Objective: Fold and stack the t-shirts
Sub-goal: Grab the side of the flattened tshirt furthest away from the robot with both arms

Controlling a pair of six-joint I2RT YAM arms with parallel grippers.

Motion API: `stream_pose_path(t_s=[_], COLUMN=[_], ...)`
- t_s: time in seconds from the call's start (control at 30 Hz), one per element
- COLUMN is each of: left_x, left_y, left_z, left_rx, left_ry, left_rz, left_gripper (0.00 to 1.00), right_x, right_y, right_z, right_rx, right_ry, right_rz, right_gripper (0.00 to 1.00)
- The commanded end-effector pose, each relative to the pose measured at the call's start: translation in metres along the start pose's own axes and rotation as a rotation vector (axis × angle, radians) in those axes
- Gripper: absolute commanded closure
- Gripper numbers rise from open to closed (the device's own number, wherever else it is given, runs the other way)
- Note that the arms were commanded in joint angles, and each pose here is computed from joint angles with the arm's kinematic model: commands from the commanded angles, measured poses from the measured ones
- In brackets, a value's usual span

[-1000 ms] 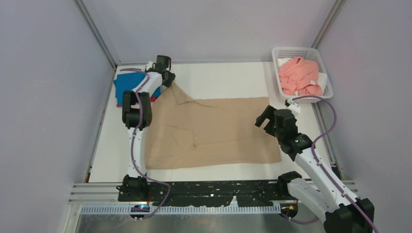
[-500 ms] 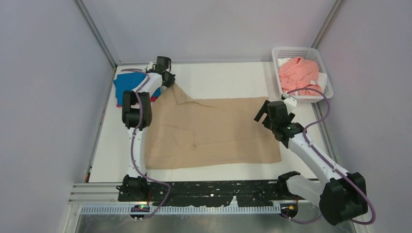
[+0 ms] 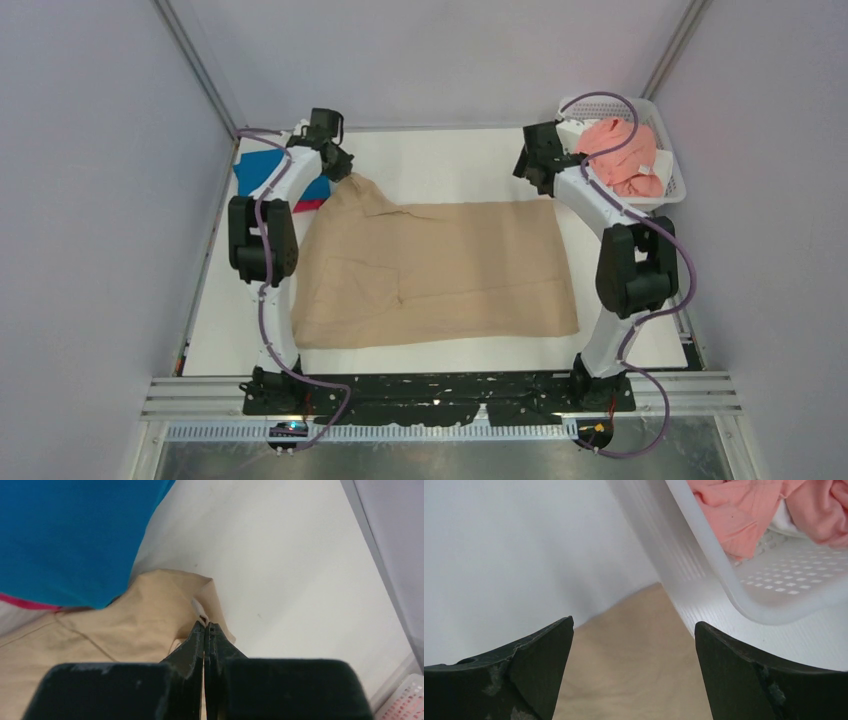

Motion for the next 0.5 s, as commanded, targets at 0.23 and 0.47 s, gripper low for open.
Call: stream_pose_path(t_s=[0.23, 0.47], left_x=[0.053, 0.061], left_y=[0.015, 0.037], left_z=[0.001, 0.011], left_rx=[-0.271, -0.297], left_ry=[-0.001, 0.011], left_rz=[-0.148, -0.212], left_gripper=[1.00, 1.00], right_x=[-0.067, -0.087], right_y=[0.002, -0.004], right_z=[0.007, 0.017], right_rx=[0.126, 0.135], right_ry=[0.137, 0.187], right_rz=[0.121, 0.143], right_gripper=[0.17, 0.31])
Point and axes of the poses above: each gripper's point midway between its finger pads, its own x axis back along the fingers, its own y axis along the line the jaws close on, z = x × y, the point moved 3 cm from there along x, back along the fingers, and after that the axes turned 1 degree about x, right-handed, at the moved point
